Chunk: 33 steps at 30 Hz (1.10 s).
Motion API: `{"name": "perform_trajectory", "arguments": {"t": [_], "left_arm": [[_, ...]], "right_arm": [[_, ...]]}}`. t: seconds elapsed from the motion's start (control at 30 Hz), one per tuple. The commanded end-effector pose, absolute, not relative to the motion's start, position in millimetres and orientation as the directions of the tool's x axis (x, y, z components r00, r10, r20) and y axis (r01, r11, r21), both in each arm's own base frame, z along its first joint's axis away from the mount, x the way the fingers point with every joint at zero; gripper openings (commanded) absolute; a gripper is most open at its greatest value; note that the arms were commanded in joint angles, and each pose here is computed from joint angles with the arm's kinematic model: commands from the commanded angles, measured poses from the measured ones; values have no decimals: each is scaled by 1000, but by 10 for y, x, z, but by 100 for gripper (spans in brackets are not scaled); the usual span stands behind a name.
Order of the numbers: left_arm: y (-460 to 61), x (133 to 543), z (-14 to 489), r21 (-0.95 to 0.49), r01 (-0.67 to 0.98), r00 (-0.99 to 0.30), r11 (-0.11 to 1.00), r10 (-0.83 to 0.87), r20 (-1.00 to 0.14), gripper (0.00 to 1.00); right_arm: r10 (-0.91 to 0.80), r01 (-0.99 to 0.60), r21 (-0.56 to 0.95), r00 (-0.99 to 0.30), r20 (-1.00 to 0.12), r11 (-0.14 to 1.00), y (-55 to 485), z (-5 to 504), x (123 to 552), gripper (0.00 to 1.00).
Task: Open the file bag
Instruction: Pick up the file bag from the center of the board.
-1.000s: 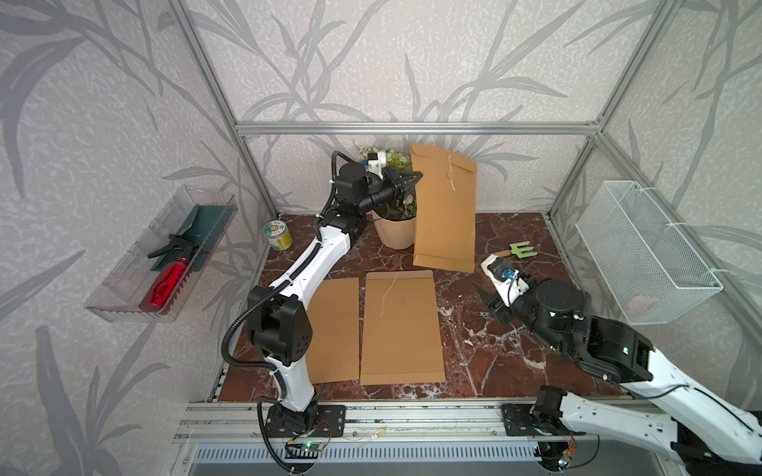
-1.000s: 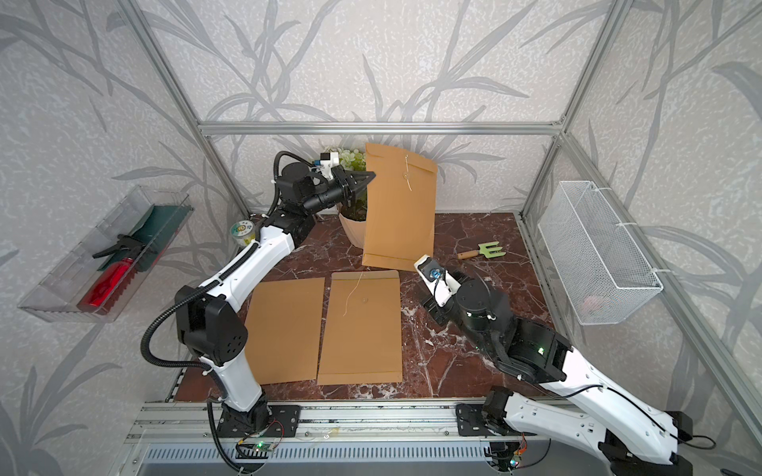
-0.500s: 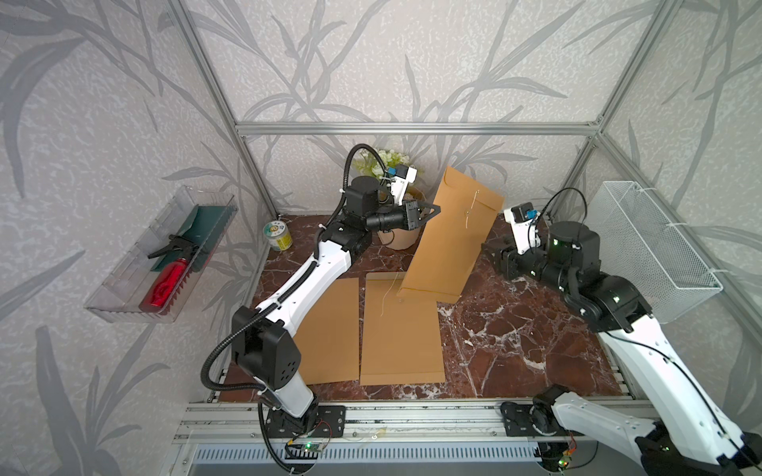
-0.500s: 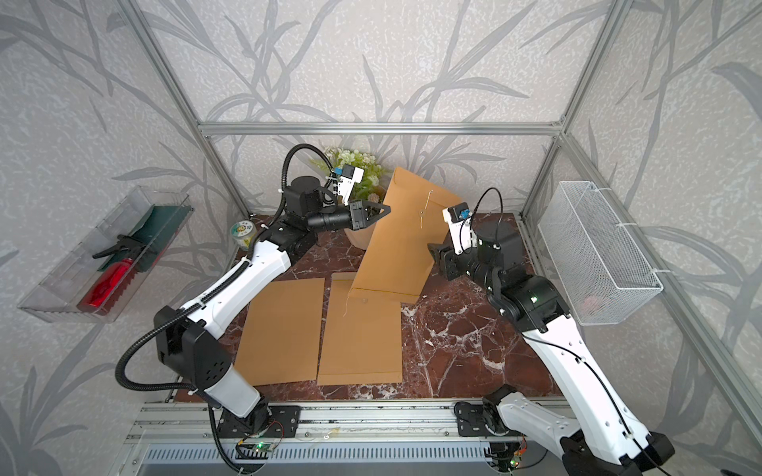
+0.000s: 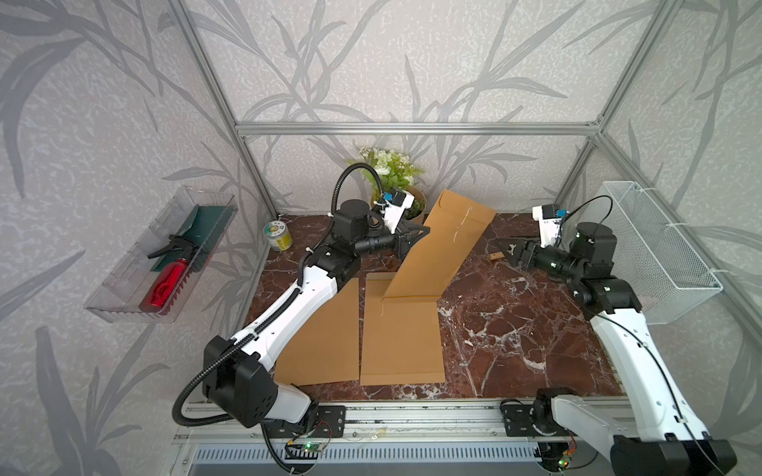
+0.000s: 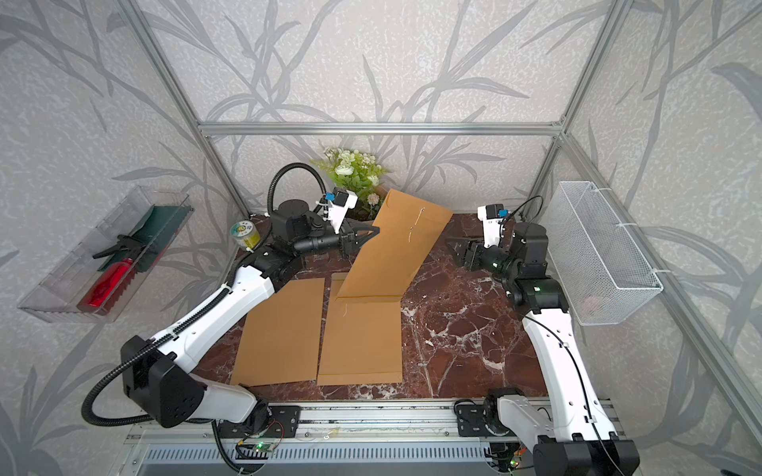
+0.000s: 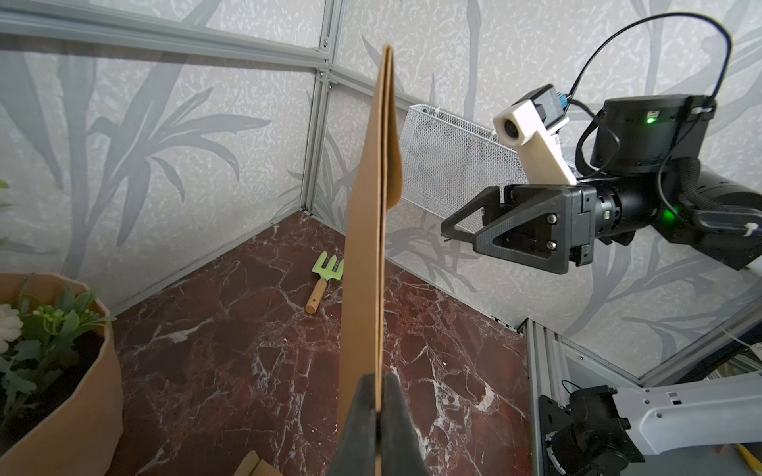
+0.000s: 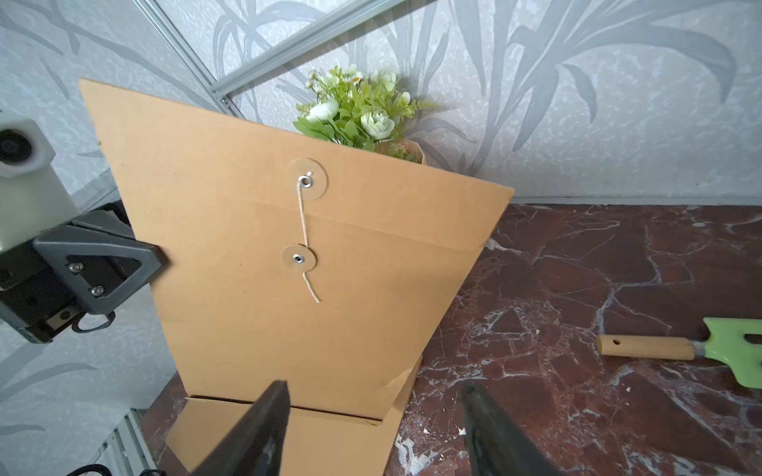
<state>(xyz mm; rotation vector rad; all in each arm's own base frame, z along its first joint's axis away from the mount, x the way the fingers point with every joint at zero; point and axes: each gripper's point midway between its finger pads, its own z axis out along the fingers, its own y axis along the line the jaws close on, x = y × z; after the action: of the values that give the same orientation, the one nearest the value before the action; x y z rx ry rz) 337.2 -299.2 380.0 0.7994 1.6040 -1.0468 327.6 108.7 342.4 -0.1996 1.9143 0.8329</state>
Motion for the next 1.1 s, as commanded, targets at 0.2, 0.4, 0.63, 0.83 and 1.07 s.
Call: {"name": "perform_trajectory", "arguments": {"t": [0.2,0.4,0.63,0.83,1.07], "left_arm": [[-2847,3209,4294,-123,916,-83,381,-119,-989,0],[-2833,3081,4471,-133,939,-76,317,-187,-979,0],[-2794,2918,4672,-123,961,-63,249,-235,-970,0],[-2788,2801,4746,-122,973,-69,196,-254,-965,0],[-2786,2732,4749,-124,978,-81,166,-249,-965,0]], "right_arm": [[225,-623,453,-412,-883,638,1240,3553,3286,70],[223,-635,434,-386,-895,639,1238,3542,3371,71],[226,-663,408,-346,-911,627,1238,3651,3443,73],[239,-685,406,-330,-913,605,1244,3712,3502,73],[257,-730,389,-293,-921,561,1242,3843,3501,73]]}}
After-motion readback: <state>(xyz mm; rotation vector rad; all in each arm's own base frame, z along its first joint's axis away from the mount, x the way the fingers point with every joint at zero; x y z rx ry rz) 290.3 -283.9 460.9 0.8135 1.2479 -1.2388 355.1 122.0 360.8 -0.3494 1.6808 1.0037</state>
